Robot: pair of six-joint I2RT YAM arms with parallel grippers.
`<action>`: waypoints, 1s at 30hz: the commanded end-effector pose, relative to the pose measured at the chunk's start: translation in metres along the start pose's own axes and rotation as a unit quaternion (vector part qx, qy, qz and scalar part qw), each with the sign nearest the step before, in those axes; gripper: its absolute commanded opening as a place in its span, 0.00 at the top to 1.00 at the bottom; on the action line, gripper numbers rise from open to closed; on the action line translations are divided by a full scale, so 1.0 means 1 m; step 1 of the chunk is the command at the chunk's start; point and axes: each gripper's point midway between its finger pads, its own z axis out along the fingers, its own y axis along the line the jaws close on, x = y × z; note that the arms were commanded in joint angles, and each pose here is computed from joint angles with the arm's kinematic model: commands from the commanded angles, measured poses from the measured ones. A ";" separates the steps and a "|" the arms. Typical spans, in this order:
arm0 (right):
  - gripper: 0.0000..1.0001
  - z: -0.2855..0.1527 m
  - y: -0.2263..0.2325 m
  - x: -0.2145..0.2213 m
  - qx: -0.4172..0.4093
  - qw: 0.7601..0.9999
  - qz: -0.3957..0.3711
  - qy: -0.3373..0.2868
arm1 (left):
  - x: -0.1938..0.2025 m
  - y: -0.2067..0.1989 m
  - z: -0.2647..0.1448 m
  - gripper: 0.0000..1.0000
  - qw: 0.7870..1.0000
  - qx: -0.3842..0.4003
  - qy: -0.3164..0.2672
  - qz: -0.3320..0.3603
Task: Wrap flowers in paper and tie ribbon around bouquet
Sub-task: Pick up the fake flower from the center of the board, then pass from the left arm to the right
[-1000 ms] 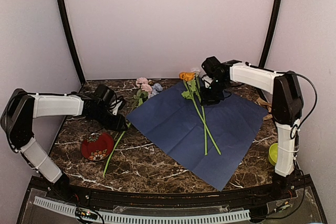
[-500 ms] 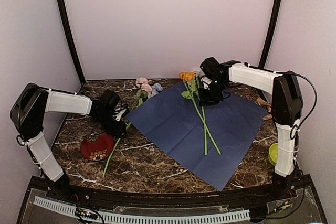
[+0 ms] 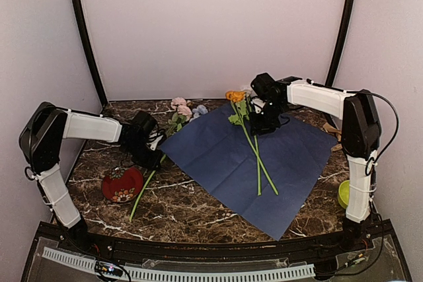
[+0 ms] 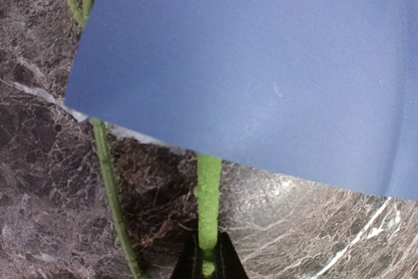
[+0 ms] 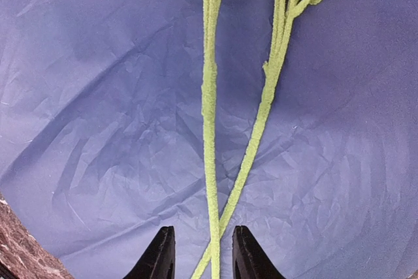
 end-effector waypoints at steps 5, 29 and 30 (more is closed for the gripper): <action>0.69 -0.016 0.005 -0.002 0.001 1.000 -0.012 -0.013 | -0.046 -0.007 -0.051 1.00 0.991 0.008 -0.130 -0.028; 0.56 -0.228 0.215 -0.008 -0.466 0.803 -0.219 -0.300 | -0.083 -0.171 -0.261 1.00 0.785 0.401 -0.456 0.125; 0.54 -0.242 0.221 -0.004 -0.487 0.783 -0.224 -0.315 | -0.080 -0.183 -0.265 1.00 0.779 0.410 -0.454 0.136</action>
